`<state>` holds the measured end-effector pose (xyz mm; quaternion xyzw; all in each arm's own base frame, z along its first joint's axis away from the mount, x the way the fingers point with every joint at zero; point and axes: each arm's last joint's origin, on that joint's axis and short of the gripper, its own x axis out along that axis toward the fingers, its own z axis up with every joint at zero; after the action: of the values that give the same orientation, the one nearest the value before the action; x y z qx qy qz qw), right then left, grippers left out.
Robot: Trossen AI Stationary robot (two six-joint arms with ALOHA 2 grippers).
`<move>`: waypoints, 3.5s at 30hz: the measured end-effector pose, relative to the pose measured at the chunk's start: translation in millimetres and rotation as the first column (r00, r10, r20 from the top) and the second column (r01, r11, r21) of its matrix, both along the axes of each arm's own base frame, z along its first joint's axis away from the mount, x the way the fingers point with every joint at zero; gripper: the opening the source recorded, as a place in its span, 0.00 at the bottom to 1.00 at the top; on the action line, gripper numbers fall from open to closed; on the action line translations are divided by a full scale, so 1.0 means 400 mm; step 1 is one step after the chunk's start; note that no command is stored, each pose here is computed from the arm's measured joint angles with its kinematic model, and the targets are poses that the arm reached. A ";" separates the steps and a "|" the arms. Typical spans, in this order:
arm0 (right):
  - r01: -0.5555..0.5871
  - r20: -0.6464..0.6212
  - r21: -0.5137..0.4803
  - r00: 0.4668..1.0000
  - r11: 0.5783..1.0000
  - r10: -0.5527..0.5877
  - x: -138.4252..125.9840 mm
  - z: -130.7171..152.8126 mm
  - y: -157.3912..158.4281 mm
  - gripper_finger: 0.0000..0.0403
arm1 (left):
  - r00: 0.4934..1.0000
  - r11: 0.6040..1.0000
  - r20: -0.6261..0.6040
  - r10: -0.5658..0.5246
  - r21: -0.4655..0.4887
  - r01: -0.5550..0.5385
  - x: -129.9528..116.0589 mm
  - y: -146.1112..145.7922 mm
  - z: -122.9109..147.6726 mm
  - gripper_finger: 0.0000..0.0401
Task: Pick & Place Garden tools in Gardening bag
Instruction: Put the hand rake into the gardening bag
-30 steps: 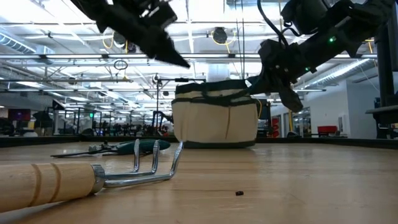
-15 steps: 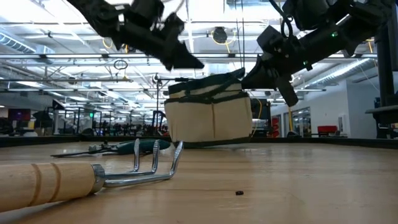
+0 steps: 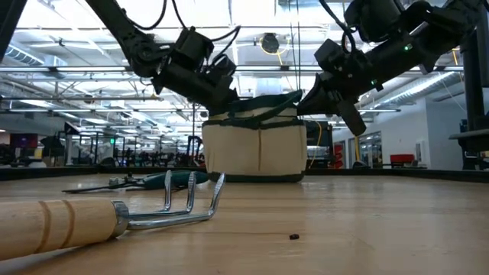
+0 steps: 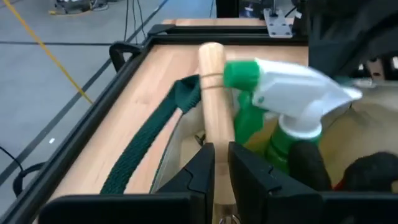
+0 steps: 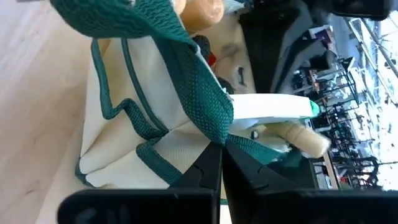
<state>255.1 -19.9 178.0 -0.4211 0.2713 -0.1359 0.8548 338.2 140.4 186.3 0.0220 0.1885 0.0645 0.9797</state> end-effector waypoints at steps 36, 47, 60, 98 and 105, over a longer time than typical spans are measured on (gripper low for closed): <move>0.214 0.073 0.084 0.973 0.973 -0.220 -0.008 0.001 -0.025 0.00 | 0.984 0.982 -0.064 -0.164 -0.103 0.157 -0.118 -0.112 0.179 0.13; 0.214 0.080 0.092 0.972 0.972 -0.222 -0.007 0.001 -0.023 0.02 | 0.905 0.943 -0.284 -0.316 -0.197 0.268 -0.136 -0.319 0.159 0.13; 0.246 0.127 0.220 0.952 0.944 -0.277 -0.008 -0.002 -0.015 0.27 | 0.845 0.905 -0.325 -0.425 -0.171 0.389 -0.133 -0.513 0.134 0.35; 0.165 0.291 0.257 0.926 0.952 -0.239 -0.018 0.051 0.098 0.41 | 0.518 0.348 -0.534 -0.668 0.391 0.852 -0.104 -0.807 -0.101 0.33; 0.166 0.302 0.286 0.919 0.944 -0.253 -0.018 0.051 0.098 0.41 | 0.480 0.269 -0.557 -0.678 0.419 0.867 -0.077 -0.757 -0.102 0.40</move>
<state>248.0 19.3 198.2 -0.2468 0.1812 -0.2608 0.9155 307.5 -162.3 145.5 0.4629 0.2466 -0.3680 0.7678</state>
